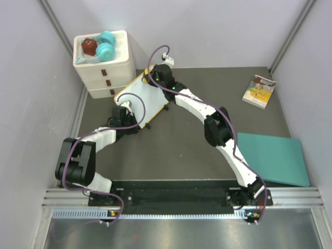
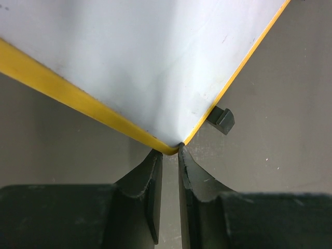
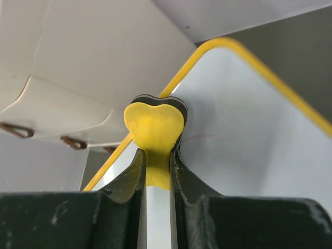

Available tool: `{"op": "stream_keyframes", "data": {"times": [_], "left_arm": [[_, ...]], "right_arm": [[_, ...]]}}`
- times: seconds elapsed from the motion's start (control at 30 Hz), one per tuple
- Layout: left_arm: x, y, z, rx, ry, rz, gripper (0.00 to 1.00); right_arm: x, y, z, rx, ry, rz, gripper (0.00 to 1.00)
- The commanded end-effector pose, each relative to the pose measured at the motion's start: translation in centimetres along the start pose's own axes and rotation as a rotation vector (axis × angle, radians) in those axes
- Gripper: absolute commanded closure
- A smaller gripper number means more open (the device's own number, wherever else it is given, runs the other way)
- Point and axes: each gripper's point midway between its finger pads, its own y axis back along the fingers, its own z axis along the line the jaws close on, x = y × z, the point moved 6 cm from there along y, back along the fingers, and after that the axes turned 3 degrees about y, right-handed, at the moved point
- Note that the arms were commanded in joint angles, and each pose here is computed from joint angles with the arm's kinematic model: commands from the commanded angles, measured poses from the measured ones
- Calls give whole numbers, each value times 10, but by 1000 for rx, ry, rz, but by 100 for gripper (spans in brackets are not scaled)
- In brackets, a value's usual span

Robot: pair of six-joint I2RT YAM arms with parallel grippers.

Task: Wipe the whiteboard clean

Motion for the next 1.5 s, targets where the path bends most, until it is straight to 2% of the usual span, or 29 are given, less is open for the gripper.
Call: {"op": "stream_keyframes", "data": {"times": [0.0, 0.43, 1.07, 1.13, 1.33, 1.47], "left_arm": [[12, 2, 4, -37, -45, 52, 93], [13, 2, 3, -37, -48, 52, 93], [13, 2, 3, -40, -51, 51, 94], [14, 5, 2, -30, -58, 41, 94], [6, 34, -4, 15, -75, -113, 94], [-1, 50, -8, 30, -71, -172, 90]], "right_arm": [[-15, -6, -18, 32, -23, -30, 100], [28, 0, 27, -54, 77, 24, 100], [-2, 15, 51, -116, 71, -55, 100], [-8, 20, 55, -131, 70, -54, 100], [-27, 38, 59, -173, 58, -89, 100], [-25, 46, 53, -174, 59, -77, 100]]}}
